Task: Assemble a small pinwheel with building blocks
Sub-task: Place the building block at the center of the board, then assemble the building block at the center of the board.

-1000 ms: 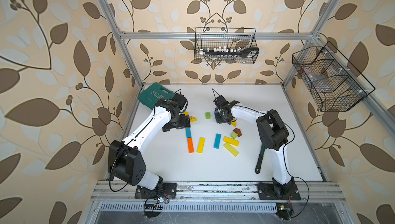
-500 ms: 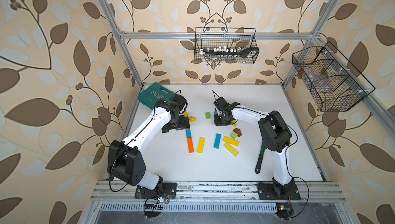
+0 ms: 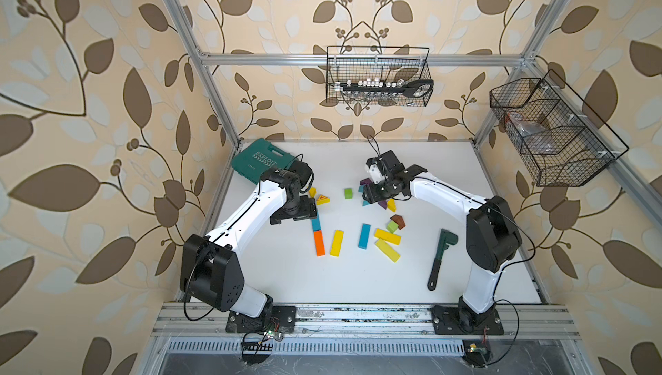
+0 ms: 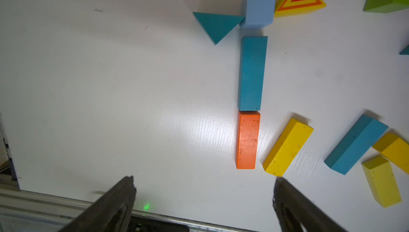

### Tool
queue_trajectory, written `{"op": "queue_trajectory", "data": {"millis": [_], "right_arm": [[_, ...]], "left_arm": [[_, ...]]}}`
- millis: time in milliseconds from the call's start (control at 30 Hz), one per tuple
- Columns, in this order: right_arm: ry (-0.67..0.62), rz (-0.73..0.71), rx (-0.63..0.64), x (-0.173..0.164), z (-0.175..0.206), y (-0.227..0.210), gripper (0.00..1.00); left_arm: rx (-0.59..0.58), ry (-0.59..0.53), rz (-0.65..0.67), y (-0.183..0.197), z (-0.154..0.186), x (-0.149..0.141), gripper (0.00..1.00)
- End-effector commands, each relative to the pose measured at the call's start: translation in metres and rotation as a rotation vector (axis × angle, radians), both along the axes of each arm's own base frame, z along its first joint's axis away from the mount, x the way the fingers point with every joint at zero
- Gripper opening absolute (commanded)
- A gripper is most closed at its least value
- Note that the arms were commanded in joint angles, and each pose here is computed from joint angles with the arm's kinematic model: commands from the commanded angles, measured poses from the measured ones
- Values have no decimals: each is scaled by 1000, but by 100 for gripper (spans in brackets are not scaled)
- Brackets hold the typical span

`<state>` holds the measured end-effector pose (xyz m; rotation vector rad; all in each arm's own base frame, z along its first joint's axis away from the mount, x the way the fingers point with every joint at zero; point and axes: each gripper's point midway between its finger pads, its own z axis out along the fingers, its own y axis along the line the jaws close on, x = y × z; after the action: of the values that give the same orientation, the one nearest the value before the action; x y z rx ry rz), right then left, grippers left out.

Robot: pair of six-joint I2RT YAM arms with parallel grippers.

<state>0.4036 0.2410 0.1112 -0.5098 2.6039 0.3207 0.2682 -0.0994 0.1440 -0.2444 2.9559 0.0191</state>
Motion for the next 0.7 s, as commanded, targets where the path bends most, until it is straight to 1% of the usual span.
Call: {"op": "queue_trajectory", "data": {"millis": [0,67,167,267,367,433,567,667], "right_arm": [[57,92,-149,-4,-33,-16,64],[83,80,-135,-2,-39,-13,64],[102,53,-97,1,-44,-5,67],[101,34,-107,6,-51,-3,73],[107,22,-108,8,-56,0,74],[101,8,-123,10,-59,2,76],[106,-11,-149,11,-67,8,76],[110,-46,-212,12,-75,7,76]], "left_arm": [[8,-24,-5,6,10,-2,99],[10,-19,-6,7,9,-3,99],[16,-13,-10,8,6,-4,99],[22,-2,-8,9,4,-4,99],[28,7,-8,10,2,-5,99],[33,7,-8,10,2,-5,99],[33,9,-11,10,0,-4,99],[37,15,-12,11,-1,-5,99]]}}
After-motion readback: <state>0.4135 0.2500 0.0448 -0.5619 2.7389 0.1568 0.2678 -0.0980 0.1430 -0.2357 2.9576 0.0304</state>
